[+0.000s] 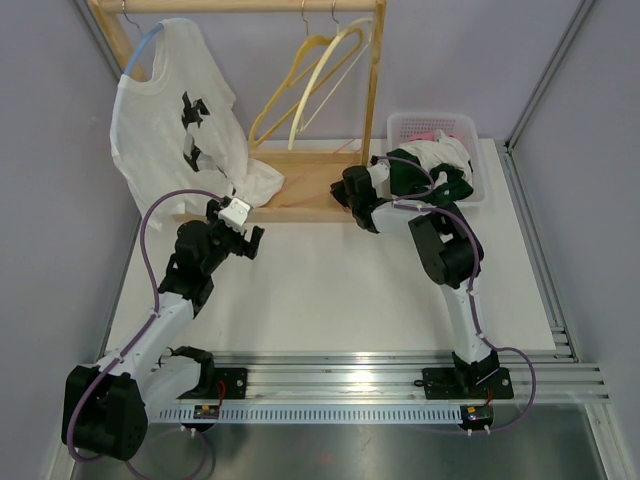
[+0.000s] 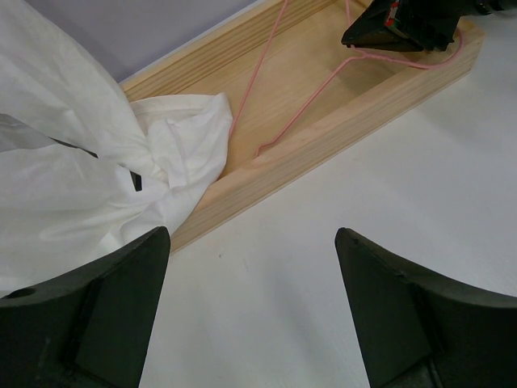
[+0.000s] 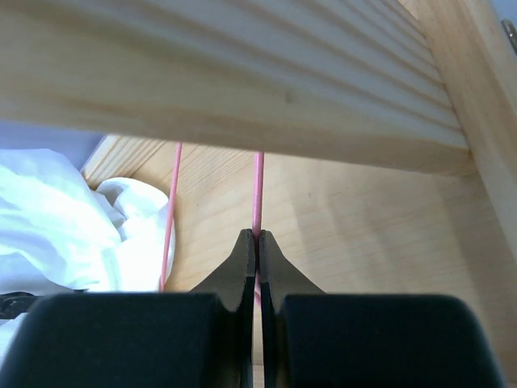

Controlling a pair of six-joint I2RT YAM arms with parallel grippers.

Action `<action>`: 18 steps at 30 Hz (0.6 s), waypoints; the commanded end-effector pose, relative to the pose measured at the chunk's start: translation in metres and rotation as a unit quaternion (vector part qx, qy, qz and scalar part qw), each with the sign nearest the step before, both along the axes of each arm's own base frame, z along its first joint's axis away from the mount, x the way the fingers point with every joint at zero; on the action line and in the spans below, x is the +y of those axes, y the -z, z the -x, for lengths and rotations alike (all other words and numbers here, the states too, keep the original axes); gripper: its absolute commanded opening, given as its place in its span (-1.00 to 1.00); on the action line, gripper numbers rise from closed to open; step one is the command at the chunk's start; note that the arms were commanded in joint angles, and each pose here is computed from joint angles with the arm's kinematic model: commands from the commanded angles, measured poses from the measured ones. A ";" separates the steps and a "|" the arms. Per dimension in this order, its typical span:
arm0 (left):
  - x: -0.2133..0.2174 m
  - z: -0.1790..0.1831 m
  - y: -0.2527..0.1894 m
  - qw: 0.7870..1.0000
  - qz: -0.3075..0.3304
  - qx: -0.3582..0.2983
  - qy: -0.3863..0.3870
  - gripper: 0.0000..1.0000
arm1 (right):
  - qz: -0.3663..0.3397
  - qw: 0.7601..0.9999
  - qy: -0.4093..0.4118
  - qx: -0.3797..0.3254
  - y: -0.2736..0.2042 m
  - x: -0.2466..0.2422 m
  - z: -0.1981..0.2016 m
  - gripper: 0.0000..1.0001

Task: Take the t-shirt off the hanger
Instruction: Pass the hanger from the right arm to the left

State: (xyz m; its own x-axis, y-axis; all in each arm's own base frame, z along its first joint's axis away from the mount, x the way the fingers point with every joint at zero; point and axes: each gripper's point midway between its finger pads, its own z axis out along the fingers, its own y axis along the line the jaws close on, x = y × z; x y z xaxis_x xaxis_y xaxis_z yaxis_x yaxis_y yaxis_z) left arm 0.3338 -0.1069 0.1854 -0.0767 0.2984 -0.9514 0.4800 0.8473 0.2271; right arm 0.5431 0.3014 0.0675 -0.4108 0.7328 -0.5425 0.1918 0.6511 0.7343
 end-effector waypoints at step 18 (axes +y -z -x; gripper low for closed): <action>-0.003 -0.009 -0.007 0.999 -0.017 -0.041 0.005 0.74 | -0.104 0.991 0.020 -0.079 -0.104 0.024 0.007 -1.00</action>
